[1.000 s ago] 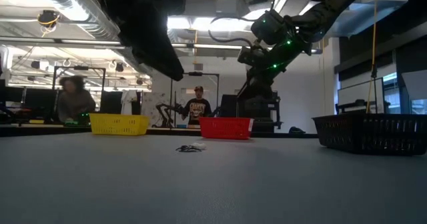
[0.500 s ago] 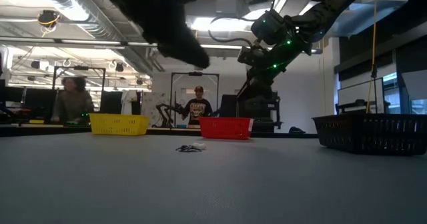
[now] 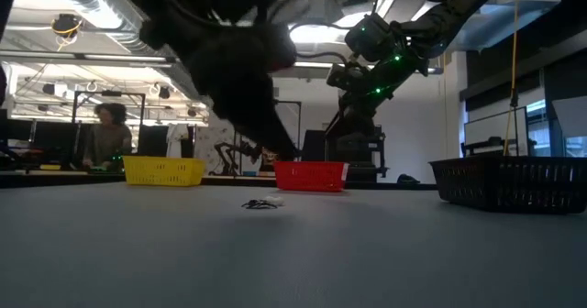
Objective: Sort Halloween decoration
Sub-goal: Put the white bone toy into the blue bin
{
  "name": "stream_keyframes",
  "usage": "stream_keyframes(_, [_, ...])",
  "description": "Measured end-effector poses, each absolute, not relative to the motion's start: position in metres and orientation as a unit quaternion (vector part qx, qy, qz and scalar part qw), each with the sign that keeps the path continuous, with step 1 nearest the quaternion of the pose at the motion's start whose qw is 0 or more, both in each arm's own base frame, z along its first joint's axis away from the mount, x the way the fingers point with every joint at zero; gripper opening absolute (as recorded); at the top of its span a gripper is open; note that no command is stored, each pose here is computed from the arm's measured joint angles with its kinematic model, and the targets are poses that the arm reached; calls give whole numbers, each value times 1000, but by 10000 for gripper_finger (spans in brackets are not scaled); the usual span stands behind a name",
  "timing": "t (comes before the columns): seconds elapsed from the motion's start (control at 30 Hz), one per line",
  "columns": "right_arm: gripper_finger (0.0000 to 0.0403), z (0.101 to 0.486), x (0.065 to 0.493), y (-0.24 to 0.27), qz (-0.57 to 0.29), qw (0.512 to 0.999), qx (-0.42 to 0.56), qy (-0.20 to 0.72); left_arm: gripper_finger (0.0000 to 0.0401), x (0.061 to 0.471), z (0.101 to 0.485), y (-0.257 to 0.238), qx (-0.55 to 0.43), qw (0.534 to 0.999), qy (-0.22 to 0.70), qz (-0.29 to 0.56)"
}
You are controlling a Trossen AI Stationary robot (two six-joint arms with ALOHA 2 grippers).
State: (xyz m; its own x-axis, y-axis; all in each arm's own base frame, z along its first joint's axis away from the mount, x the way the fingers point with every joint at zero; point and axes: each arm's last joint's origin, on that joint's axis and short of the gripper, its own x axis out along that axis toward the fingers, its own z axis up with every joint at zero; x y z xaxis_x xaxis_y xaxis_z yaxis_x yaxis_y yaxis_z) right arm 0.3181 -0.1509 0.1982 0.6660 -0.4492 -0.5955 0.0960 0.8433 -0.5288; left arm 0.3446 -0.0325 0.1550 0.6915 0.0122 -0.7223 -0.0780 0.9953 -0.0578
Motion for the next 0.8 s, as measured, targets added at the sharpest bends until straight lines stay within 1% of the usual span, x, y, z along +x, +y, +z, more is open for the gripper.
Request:
stream_keyframes(0.27, [111, 198, 318, -151, -154, 882, -233, 380, 108, 347, 131, -25, -25, 902, 430, 19])
stream_keyframes(0.5, [111, 198, 318, -151, -152, 882, -232, 381, 108, 346, 130, -26, -8, 900, 437, -5])
stream_keyframes(0.8, [111, 196, 316, -150, -147, 879, -229, 392, 108, 345, 128, -21, 2, 894, 449, -2])
